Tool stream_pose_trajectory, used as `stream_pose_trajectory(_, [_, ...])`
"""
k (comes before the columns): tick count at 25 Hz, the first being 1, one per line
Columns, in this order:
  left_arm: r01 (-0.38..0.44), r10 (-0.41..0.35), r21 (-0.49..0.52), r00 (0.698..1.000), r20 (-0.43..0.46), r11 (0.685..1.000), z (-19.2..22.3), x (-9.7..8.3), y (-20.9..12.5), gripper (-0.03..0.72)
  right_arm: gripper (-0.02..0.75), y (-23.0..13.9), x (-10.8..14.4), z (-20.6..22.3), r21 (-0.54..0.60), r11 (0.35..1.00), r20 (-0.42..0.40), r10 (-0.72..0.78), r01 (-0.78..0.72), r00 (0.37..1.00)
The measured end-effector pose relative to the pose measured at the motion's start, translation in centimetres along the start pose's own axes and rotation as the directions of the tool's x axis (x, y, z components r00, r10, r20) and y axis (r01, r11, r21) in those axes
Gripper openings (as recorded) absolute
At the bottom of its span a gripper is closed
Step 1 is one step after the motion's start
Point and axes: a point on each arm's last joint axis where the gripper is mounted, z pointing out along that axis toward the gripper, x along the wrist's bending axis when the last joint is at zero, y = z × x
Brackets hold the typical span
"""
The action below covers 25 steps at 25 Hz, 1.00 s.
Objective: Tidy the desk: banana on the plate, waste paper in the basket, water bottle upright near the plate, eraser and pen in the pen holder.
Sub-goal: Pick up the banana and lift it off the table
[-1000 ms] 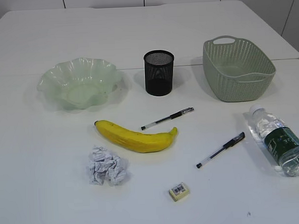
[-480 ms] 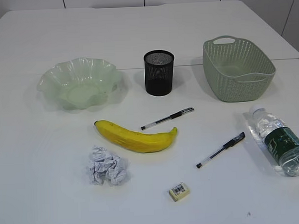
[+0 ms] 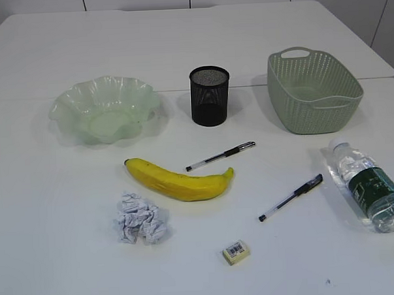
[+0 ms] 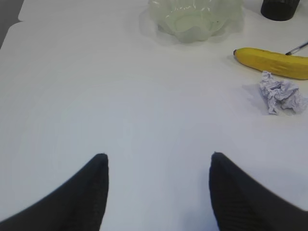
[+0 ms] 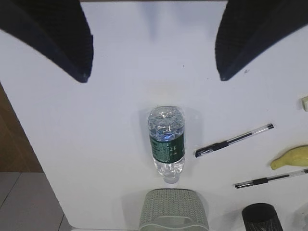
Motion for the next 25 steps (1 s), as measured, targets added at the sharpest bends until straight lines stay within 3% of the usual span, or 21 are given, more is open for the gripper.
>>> stream_pose_trajectory(11, [-0.004, 0.004, 0.007, 1.000, -0.007, 1.000, 0.1, 0.1, 0.1, 0.465, 0.589, 0.0, 0.0, 0.0, 0.000, 1.000, 0.000, 0.000, 0.000, 1.000])
stream_pose_trajectory(14, [-0.011, 0.012, 0.058, 1.000, -0.020, 0.998, 0.5, 0.2, 0.3, 0.465, 0.589, 0.0, 0.0, -0.1, 0.008, 1.000, 0.000, 0.000, 0.000, 1.000])
stream_pose_trajectory(17, [-0.016, 0.019, 0.111, 0.999, -0.028, 0.994, 0.8, 0.3, 1.3, 0.465, 0.589, -0.1, 0.0, -0.1, 0.017, 1.000, 0.000, 0.000, 0.000, 1.000])
stream_pose_trajectory(25, [-0.019, 0.024, 0.111, 0.999, -0.043, 0.994, -0.6, 0.5, 3.5, 0.465, 0.589, 0.2, 0.0, 0.4, 0.063, 0.998, -0.002, -0.003, 0.003, 1.000])
